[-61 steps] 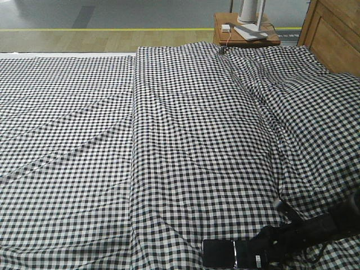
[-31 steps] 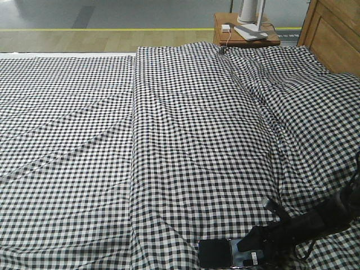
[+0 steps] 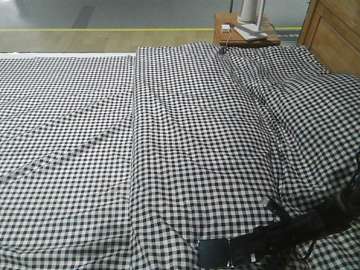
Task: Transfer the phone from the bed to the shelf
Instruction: 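Close the right gripper on the black phone's edge, then lift the held phone up off the bed with the right gripper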
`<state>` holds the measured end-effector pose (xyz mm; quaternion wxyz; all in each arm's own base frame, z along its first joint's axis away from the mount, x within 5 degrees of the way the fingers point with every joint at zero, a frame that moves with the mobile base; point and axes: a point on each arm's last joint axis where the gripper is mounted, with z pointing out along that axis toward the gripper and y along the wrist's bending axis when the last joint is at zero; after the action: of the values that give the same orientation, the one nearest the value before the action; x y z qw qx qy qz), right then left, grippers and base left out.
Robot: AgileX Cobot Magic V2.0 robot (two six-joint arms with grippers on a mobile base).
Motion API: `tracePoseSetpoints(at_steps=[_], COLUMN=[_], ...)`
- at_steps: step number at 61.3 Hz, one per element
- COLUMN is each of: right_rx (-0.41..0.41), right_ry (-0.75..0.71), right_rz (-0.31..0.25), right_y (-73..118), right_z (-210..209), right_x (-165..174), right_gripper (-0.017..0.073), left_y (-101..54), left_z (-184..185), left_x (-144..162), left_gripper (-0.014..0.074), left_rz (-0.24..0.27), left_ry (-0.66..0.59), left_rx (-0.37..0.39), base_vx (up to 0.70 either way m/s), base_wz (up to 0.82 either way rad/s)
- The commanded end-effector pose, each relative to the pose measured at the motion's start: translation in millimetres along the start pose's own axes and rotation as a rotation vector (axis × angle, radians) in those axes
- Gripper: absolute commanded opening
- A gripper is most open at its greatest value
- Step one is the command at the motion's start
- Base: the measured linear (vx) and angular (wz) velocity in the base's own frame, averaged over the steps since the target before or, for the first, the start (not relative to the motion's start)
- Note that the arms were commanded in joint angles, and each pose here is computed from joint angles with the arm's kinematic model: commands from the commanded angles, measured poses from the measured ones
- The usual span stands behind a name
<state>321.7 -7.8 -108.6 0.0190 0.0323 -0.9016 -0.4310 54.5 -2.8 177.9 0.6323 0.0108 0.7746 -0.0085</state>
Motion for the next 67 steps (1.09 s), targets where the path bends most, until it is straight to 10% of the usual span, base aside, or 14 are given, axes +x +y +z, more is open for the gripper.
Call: tracePoseSetpoints(at_steps=[1, 43, 67], right_rx=[-0.065, -0.279, -0.178], right_ry=[-0.043, -0.102, -0.097], right_rz=[-0.034, -0.105, -0.157], right_y=[12.7, 47.7, 94.4], right_z=[-19, -68, -119], right_x=[-10, -21, -35], right_gripper=[-0.0014, -0.0004, -0.0004], left_y=[0.6, 0.6, 0.6], left_z=[0, 0, 0], left_x=[-6, -6, -6], left_gripper=[0.0001, 0.0001, 0.0001], left_rz=[-0.013, -0.013, -0.013], left_ry=[-0.075, -0.075, -0.075], left_rx=[-0.005, -0.005, -0.005], base_vx=[0.00, 0.00, 0.00], base_wz=[0.00, 0.00, 0.00])
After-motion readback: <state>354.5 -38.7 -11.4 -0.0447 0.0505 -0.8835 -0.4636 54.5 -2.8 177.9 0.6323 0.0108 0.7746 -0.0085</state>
